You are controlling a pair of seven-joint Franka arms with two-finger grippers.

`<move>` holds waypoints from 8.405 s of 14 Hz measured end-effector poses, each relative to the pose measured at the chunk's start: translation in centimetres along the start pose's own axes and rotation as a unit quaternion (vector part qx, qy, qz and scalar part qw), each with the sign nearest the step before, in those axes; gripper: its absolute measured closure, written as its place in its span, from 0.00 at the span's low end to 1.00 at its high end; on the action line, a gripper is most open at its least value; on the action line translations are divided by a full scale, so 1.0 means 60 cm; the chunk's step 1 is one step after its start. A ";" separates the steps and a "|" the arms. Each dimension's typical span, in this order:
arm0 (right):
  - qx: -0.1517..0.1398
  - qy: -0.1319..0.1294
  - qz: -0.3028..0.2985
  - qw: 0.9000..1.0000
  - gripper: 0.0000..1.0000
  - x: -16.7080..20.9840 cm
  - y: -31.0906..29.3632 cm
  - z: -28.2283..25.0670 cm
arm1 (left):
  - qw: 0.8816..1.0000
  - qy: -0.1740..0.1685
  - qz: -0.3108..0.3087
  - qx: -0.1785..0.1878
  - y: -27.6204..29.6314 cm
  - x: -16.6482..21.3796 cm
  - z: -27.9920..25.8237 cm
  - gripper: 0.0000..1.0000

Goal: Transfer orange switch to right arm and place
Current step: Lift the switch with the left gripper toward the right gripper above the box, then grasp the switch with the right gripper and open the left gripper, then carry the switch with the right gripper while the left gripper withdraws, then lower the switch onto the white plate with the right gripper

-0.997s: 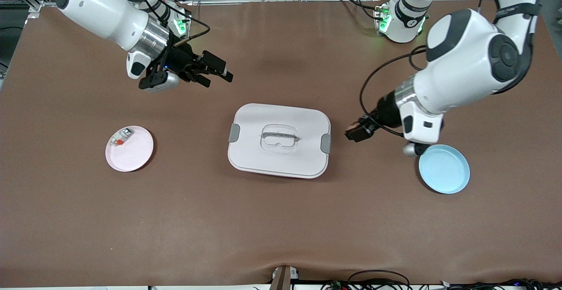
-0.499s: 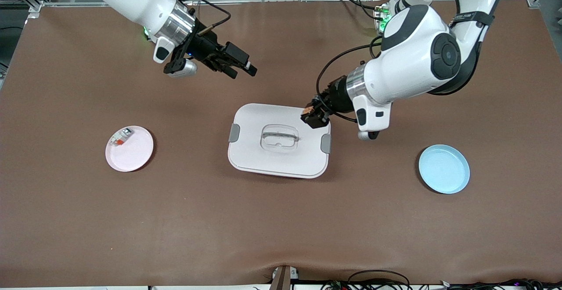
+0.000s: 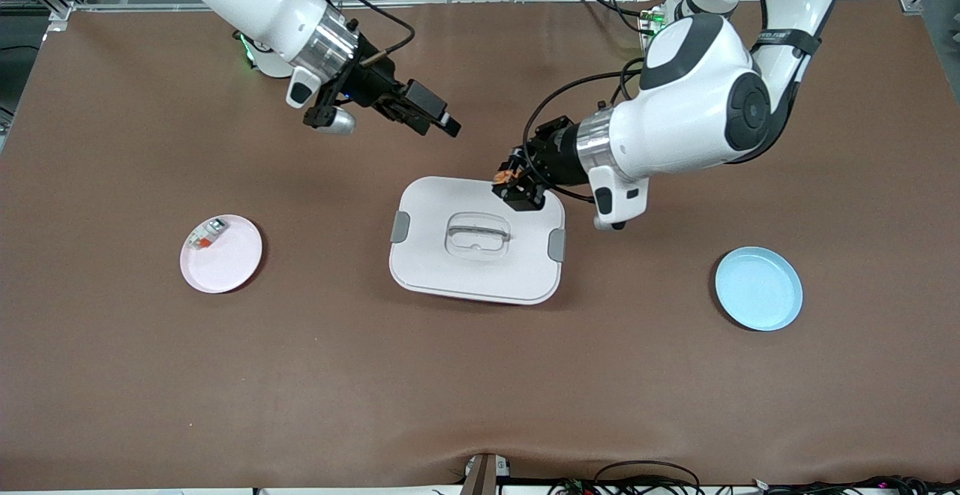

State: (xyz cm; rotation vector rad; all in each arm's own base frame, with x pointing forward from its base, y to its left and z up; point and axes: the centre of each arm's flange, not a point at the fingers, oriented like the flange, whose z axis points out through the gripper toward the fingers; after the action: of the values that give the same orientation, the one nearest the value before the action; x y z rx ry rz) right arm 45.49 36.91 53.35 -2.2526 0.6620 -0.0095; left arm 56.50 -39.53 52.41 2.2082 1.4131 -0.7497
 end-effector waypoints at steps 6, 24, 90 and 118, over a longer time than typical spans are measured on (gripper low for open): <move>-0.008 0.001 0.014 1.000 0.00 0.015 -0.027 0.044 | 1.000 -0.003 -0.011 0.016 -0.006 -0.026 0.037 0.28; -0.008 -0.007 0.008 1.000 0.50 0.008 -0.050 0.081 | 1.000 -0.004 -0.015 0.018 -0.007 -0.037 0.045 0.28; -0.349 -0.223 -0.743 0.526 0.56 0.486 0.543 -0.208 | 0.788 0.322 0.485 0.202 -0.130 0.301 -0.463 0.00; -0.327 -0.252 -0.756 0.508 0.56 0.570 0.697 -0.043 | 0.801 0.280 0.490 0.201 -0.288 0.255 -0.483 0.00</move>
State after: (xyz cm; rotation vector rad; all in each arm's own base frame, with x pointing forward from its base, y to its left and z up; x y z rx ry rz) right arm 55.42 -4.38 19.85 -2.4786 -2.0274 0.0449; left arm 52.19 -4.65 64.09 3.1490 0.0669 0.0177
